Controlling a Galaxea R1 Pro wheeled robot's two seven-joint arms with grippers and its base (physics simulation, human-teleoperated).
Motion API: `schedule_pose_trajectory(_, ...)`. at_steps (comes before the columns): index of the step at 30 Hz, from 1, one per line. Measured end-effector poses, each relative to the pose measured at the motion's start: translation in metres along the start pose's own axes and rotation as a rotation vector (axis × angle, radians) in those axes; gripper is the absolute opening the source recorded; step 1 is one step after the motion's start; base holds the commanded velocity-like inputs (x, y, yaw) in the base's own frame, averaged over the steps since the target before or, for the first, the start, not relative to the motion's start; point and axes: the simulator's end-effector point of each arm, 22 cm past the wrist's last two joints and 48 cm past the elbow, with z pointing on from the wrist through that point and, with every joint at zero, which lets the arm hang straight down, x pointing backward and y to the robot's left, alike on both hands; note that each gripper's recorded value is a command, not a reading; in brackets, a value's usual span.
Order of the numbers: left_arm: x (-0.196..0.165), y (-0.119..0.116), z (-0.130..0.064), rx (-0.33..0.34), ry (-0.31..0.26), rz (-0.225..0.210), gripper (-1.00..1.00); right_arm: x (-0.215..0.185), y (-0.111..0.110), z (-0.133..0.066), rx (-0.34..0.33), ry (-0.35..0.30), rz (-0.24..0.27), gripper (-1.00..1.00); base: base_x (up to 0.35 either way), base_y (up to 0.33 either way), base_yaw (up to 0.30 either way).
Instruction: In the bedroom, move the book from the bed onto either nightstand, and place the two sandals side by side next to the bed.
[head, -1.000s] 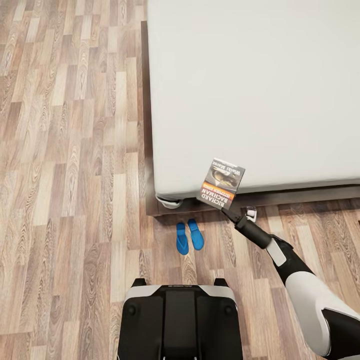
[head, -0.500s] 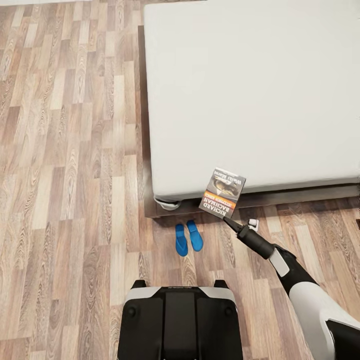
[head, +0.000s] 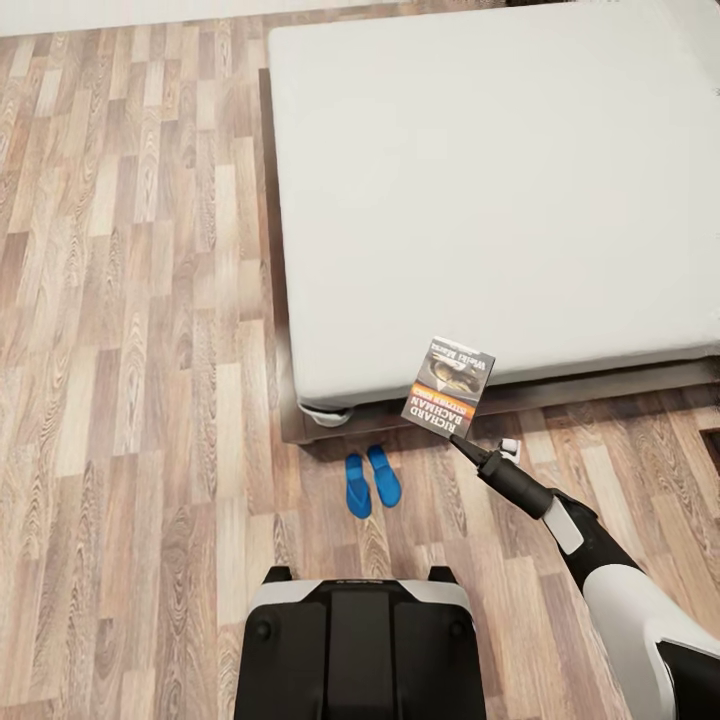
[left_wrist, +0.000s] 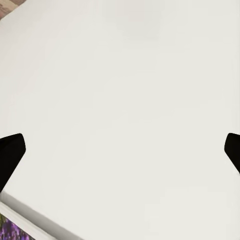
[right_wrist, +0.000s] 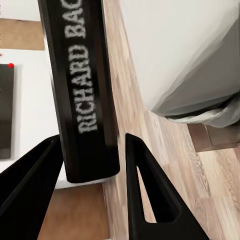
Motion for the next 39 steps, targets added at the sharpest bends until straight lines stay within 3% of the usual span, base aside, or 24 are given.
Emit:
schedule_pose_trajectory(12, -0.010, 0.001, 0.002, -0.006, -0.030, -0.024, 1.00, -0.006, 0.009, 0.001, -0.009, -0.004, -0.015, -1.00, 0.000, 0.000, -0.111)
schedule_pose_trajectory(13, -0.010, 0.002, 0.003, -0.011, -0.029, -0.037, 1.00, -0.006, 0.010, 0.001, -0.010, -0.004, -0.016, -1.00, 0.000, 0.000, -0.110)
schedule_pose_trajectory(18, -0.003, 0.012, 0.004, -0.038, 0.006, -0.247, 1.00, -0.006, 0.013, 0.002, -0.011, 0.003, -0.024, -1.00, 0.000, 0.000, -0.108)
schedule_pose_trajectory(19, -0.003, 0.012, 0.004, -0.038, 0.004, -0.249, 1.00, -0.006, 0.014, 0.002, -0.012, 0.002, -0.025, -1.00, 0.000, 0.000, -0.106)
schedule_pose_trajectory(24, -0.005, 0.009, 0.006, -0.003, 0.005, -0.365, 1.00, -0.007, 0.018, 0.003, -0.014, 0.006, -0.033, -1.00, 0.000, 0.000, -0.104)
schedule_pose_trajectory(30, -0.009, 0.004, 0.008, 0.027, -0.007, -0.414, 1.00, -0.009, 0.022, 0.004, -0.019, 0.007, -0.040, -1.00, 0.000, 0.000, -0.102)
schedule_pose_trajectory(39, -0.015, 0.002, 0.009, 0.038, -0.021, -0.434, 1.00, -0.012, 0.030, 0.004, -0.027, 0.004, -0.050, -1.00, 0.000, 0.000, -0.100)
